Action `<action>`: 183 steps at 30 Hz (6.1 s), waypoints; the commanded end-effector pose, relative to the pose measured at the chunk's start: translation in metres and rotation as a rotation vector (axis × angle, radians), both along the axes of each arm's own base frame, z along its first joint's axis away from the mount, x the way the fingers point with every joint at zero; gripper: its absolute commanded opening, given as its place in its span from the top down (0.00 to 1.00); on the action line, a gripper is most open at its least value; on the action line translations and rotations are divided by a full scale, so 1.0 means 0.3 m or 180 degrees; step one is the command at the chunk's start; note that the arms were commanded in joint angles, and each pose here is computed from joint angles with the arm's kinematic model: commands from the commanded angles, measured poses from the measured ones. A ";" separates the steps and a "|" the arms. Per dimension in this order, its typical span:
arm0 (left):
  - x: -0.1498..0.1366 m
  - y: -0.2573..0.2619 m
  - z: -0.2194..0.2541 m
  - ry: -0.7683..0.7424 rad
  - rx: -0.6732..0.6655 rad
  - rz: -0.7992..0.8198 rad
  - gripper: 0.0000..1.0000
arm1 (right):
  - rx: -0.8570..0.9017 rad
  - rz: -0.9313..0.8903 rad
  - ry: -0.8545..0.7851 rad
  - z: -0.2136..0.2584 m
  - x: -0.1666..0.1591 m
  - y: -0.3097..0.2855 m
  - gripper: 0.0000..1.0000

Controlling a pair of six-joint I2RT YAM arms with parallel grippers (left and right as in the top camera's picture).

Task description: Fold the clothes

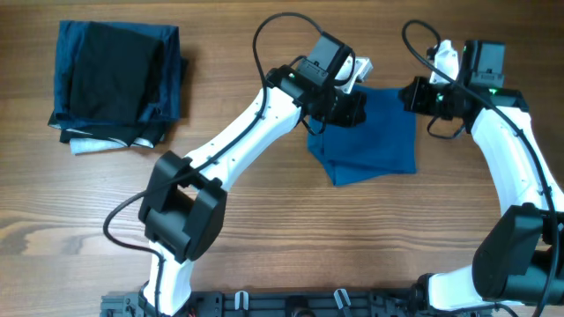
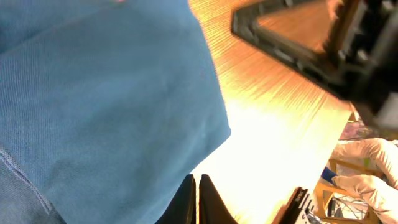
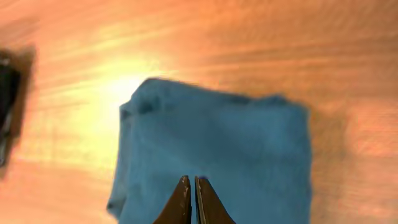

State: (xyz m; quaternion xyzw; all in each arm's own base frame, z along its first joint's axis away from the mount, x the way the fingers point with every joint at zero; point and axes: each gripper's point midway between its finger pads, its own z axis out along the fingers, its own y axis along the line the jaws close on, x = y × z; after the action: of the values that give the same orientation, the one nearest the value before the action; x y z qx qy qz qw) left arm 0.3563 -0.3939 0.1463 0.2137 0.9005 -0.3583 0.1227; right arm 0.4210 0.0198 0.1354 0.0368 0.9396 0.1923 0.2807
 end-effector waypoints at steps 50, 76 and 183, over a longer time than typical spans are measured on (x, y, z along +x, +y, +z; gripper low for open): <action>0.180 0.224 -0.259 -0.0600 0.1392 0.0914 0.14 | -0.0991 -0.1698 0.0063 0.105 -0.047 -0.571 0.01; 0.184 0.125 -0.221 -0.0907 0.1268 0.0035 0.00 | -0.0991 -0.1698 0.0062 0.105 -0.047 -0.571 0.01; 0.080 0.291 -0.572 0.0156 0.1864 0.0906 0.96 | -0.0991 -0.1699 0.0062 0.105 -0.047 -0.571 0.00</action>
State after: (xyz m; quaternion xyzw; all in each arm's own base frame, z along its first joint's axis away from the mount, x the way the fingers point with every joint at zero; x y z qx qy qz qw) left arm 0.3903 -0.3329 0.0108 0.0996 0.9805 -0.1285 0.1108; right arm 0.4062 -0.1487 0.1679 0.2300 0.9199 -0.0283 0.3163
